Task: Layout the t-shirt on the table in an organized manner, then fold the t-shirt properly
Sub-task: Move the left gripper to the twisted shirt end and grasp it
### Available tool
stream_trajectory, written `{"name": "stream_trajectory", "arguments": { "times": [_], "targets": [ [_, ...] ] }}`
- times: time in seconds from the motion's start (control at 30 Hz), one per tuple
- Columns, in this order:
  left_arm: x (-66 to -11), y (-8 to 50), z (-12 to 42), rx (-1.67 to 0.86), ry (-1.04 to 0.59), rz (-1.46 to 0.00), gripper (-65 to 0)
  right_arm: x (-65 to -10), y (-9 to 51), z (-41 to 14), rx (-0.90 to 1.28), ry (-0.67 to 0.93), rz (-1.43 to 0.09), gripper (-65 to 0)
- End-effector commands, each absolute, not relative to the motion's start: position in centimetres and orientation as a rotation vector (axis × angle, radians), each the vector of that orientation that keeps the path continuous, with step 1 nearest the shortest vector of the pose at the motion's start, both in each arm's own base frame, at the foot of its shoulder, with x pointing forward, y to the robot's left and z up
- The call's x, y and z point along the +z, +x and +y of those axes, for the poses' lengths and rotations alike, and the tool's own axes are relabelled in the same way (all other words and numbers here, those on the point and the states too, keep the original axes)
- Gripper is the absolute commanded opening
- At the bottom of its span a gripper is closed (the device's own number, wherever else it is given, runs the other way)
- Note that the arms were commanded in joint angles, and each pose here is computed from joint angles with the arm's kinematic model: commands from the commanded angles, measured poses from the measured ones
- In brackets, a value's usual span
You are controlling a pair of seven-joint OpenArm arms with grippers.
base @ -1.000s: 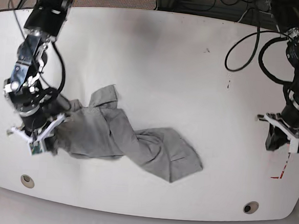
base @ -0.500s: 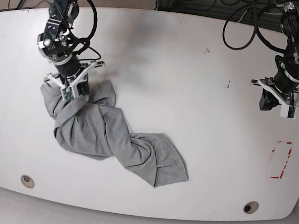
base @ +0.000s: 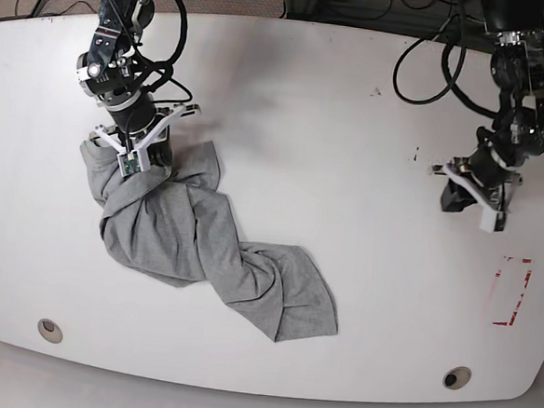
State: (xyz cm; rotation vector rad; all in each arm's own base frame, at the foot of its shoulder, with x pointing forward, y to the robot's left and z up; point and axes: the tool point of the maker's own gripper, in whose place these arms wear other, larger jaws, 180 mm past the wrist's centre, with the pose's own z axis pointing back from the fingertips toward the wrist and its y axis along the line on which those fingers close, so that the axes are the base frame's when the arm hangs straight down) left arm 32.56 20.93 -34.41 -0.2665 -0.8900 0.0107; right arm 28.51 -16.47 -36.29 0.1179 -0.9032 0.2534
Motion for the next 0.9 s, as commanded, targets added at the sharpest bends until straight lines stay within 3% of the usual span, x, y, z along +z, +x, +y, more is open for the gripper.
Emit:
{"name": "stream_trajectory", "arguments": {
  "times": [0.0, 0.2, 0.27, 0.47, 0.53, 0.6, 0.73, 0.87],
  "targets": [
    [-33.6, 34.3, 20.1, -0.007, -0.291, -0.922, -63.9, -34.3, 29.9, -16.6, 0.261, 0.11, -0.975, -65.0],
    [-32.7, 37.0, 16.6, -0.061, -0.358, -0.94, -63.9, -33.9, 30.3, -16.7, 0.257, 0.103, -0.988, -64.2],
    [-32.4, 37.6, 15.8, -0.052, -0.38, -0.952, -63.9, -33.5, 30.3, -16.8, 0.259, 0.097, -0.998, -60.9],
    [-32.2, 39.2, 12.9, -0.046, -0.45, -0.952, -61.8, -31.2, 30.8, -16.7, 0.266, 0.072, -1.057, -34.6],
    [-32.5, 39.6, 11.6, -0.057, -0.473, -0.938, -57.6, -30.9, 30.8, -16.8, 0.262, 0.067, -1.066, -27.3],
    [-32.9, 40.2, 10.2, -0.066, -0.496, -0.916, -48.8, -30.7, 30.9, -16.8, 0.259, 0.063, -1.072, -21.2],
    [-33.9, 41.6, 9.0, 0.001, -0.531, -0.88, -27.8, -30.2, 31.4, -16.8, 0.26, 0.061, -1.089, -19.8],
    [-34.1, 43.2, 8.0, 0.11, -0.557, -0.884, -18.2, -30.1, 31.6, -16.8, 0.259, 0.063, -1.092, -19.8]
  ]
}}
